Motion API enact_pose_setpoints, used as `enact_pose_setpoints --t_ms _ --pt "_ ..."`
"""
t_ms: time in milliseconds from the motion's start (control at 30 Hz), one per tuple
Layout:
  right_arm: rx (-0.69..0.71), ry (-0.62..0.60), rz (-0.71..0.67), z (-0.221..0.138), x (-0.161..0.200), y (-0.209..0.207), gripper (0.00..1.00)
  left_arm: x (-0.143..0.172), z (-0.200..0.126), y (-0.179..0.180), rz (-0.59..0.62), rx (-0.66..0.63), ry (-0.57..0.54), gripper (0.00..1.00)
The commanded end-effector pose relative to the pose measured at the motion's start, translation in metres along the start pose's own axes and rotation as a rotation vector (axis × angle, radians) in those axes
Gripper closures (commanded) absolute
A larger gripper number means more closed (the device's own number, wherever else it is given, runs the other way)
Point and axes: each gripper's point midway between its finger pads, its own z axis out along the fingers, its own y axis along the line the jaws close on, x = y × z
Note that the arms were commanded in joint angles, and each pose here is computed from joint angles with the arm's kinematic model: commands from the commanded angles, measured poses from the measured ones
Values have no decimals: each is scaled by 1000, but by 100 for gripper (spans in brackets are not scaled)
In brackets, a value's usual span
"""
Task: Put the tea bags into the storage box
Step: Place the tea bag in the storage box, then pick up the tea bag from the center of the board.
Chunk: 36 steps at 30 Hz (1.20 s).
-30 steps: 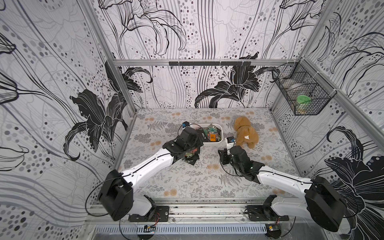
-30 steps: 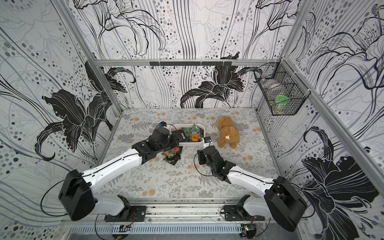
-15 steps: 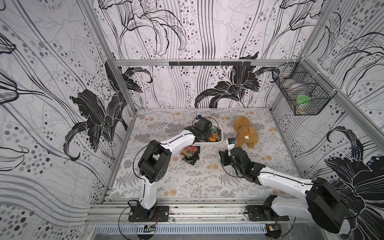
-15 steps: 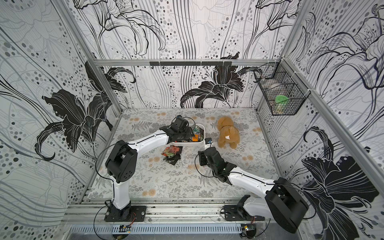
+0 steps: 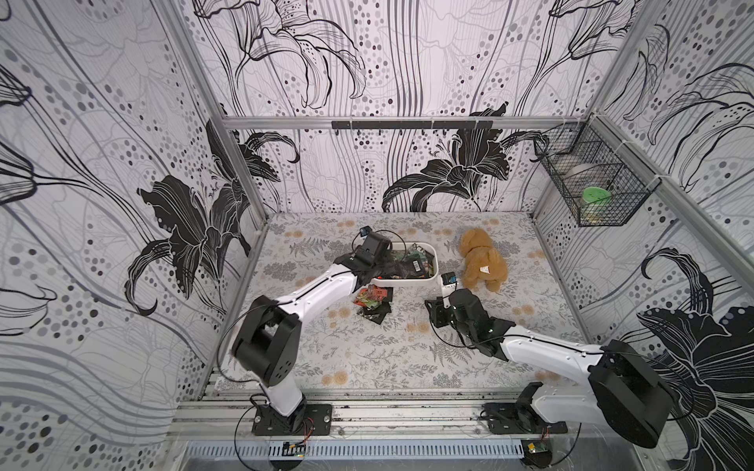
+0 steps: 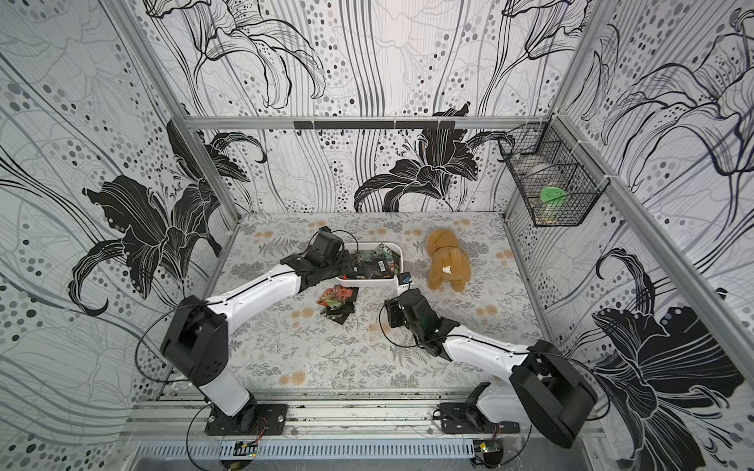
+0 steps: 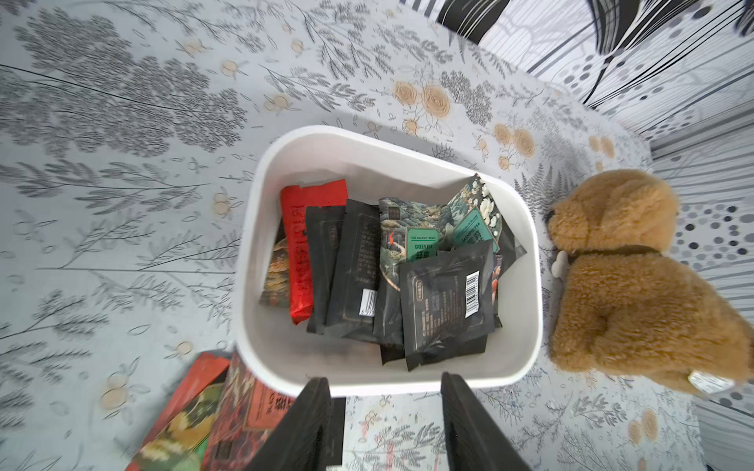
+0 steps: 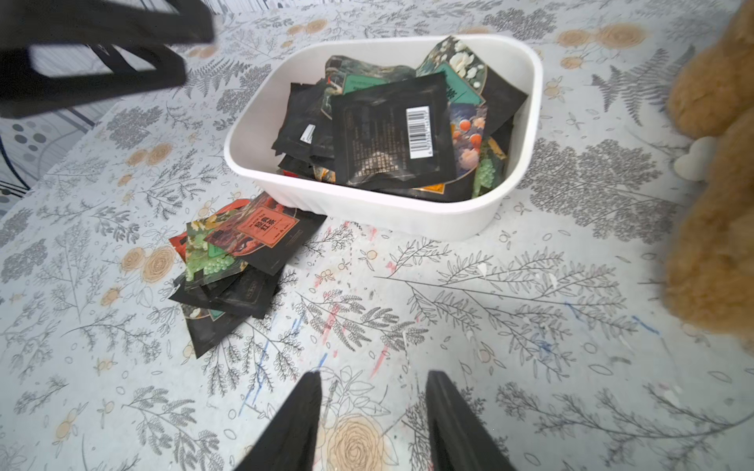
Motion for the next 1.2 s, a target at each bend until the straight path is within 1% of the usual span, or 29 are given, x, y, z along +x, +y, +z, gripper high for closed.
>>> enact_pose_setpoints --t_ms 0,167,300,400,567,767,967,1167 --pt "-69 13 -22 7 -4 15 53 9 -15 15 -41 22 -31 50" --pt "-113 58 -28 19 2 26 54 38 -22 40 -110 58 1 49" --pt "-132 89 -33 27 6 31 55 55 -15 62 -166 35 18 50" --pt "-133 101 -34 30 10 31 56 63 -5 73 -221 44 46 50" --pt "-124 108 -37 35 10 31 56 77 4 67 -335 132 74 51" --pt "-125 119 -41 37 13 31 57 76 6 63 -485 217 44 51" --pt "-125 119 -41 37 12 31 57 83 13 60 -570 259 56 51" --pt "-126 118 -41 37 11 31 58 92 24 65 -596 234 79 53"
